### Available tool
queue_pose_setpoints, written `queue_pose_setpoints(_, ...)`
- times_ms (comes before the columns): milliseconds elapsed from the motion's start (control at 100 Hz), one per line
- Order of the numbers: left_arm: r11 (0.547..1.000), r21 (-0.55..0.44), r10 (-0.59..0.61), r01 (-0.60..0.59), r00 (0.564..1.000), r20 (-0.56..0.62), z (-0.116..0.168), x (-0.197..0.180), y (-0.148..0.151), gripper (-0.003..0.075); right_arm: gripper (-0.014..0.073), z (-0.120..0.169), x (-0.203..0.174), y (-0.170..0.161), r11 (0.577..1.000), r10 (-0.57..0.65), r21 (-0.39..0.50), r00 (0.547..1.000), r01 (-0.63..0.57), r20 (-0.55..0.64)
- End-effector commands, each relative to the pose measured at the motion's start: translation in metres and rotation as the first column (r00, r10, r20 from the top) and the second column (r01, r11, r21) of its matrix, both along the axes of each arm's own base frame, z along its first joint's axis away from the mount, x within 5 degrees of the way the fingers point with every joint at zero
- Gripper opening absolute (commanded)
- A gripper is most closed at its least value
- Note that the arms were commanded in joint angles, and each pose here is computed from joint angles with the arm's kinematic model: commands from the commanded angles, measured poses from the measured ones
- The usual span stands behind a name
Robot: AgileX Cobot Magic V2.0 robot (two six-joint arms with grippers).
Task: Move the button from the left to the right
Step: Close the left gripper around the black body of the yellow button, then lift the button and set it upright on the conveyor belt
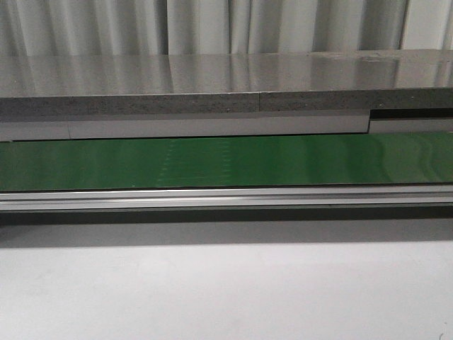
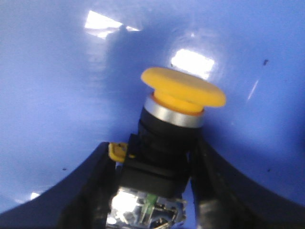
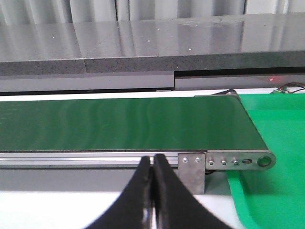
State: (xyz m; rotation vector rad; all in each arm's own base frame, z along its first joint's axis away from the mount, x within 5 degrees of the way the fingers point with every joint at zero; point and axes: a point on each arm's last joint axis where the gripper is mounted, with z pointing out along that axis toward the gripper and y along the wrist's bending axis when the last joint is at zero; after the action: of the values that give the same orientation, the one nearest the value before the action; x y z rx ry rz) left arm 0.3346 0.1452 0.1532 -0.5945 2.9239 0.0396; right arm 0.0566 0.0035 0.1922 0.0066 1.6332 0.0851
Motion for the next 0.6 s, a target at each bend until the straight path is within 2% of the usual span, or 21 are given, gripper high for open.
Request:
queue_pose_setpoints(0,1.000,0.022,0.002,-0.003,0.998,0.058,0.022,0.003,0.002,0.0087,-0.0067,0.014,-0.002,-0.001,1.000,-0.015,-0.006,0.992,0.016,0.122)
queue_pose_setpoints(180,1.000,0.026,0.006,-0.009,0.996,0.093,0.046,0.008,0.003,0.0005,-0.0067,0.014,-0.002,-0.001,1.000,-0.015,-0.006,0.992,0.016,0.122)
queue_pose_setpoints(430,0.999,0.043,0.002,-0.013,0.967,0.256,0.105,0.009,-0.002,0.0003,-0.0067,0.014,-0.002,-0.001,1.000,-0.015,-0.006,0.992,0.016,0.122)
queue_pose_setpoints(590,0.997,-0.025,-0.066,0.077,0.953,0.297,0.120,0.009,-0.023,0.0003,-0.0067,0.014,-0.002,-0.001,1.000,-0.015,-0.006,0.992,0.016,0.122)
